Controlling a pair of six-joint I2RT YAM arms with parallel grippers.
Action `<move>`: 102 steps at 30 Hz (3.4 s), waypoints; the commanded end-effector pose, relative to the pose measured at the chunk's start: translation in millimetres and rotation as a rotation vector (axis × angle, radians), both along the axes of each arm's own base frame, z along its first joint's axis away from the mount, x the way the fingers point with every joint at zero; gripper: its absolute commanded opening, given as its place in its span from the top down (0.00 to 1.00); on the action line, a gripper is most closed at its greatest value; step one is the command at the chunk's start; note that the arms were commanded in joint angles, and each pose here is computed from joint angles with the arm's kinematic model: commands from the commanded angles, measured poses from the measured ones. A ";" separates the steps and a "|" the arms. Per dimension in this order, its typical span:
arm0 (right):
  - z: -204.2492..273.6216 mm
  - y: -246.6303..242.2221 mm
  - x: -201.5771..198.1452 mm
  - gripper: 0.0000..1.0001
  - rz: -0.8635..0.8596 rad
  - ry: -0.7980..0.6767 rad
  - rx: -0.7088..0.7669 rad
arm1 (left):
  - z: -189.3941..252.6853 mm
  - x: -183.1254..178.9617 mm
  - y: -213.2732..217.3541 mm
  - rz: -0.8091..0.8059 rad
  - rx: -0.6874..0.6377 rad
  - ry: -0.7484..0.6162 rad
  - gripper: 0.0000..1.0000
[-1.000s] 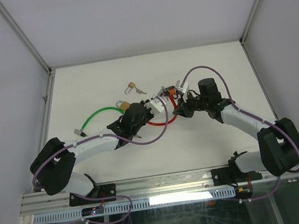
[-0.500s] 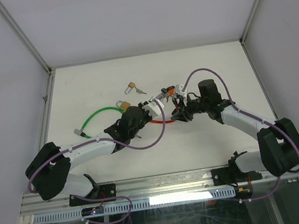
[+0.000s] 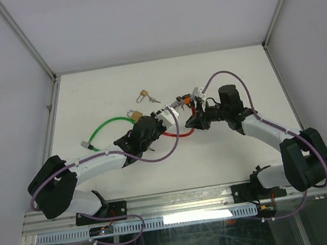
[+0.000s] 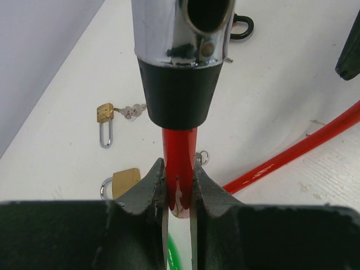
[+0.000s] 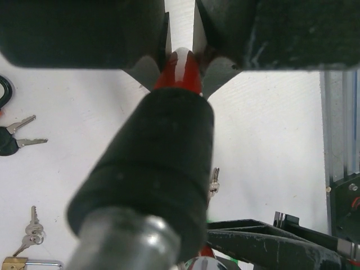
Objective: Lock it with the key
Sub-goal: Lock the lock.
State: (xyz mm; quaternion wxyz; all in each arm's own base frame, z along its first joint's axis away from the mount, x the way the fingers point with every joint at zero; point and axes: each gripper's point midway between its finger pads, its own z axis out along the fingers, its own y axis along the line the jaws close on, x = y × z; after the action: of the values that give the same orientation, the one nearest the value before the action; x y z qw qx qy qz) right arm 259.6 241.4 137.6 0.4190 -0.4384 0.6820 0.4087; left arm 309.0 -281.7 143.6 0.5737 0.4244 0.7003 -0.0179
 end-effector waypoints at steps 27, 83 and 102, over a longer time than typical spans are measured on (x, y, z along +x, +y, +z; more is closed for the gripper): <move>65.8 -23.8 31.6 0.88 -0.052 0.197 0.209 | 87.5 -23.6 -5.7 -0.055 -0.687 0.164 1.00; 95.0 30.5 -29.9 1.00 0.040 0.261 0.100 | 125.1 40.5 -1.2 0.046 -0.443 -0.155 1.00; 95.1 23.4 -28.8 1.00 0.054 0.276 0.116 | 119.6 33.3 -4.4 -0.008 -0.337 -0.187 1.00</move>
State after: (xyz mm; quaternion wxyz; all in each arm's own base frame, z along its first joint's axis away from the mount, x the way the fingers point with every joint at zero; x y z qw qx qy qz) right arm 248.4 259.3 213.9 0.3381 -0.3439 0.7296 0.4849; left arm 338.8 -283.3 220.2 0.6570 0.3311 0.6703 -0.0968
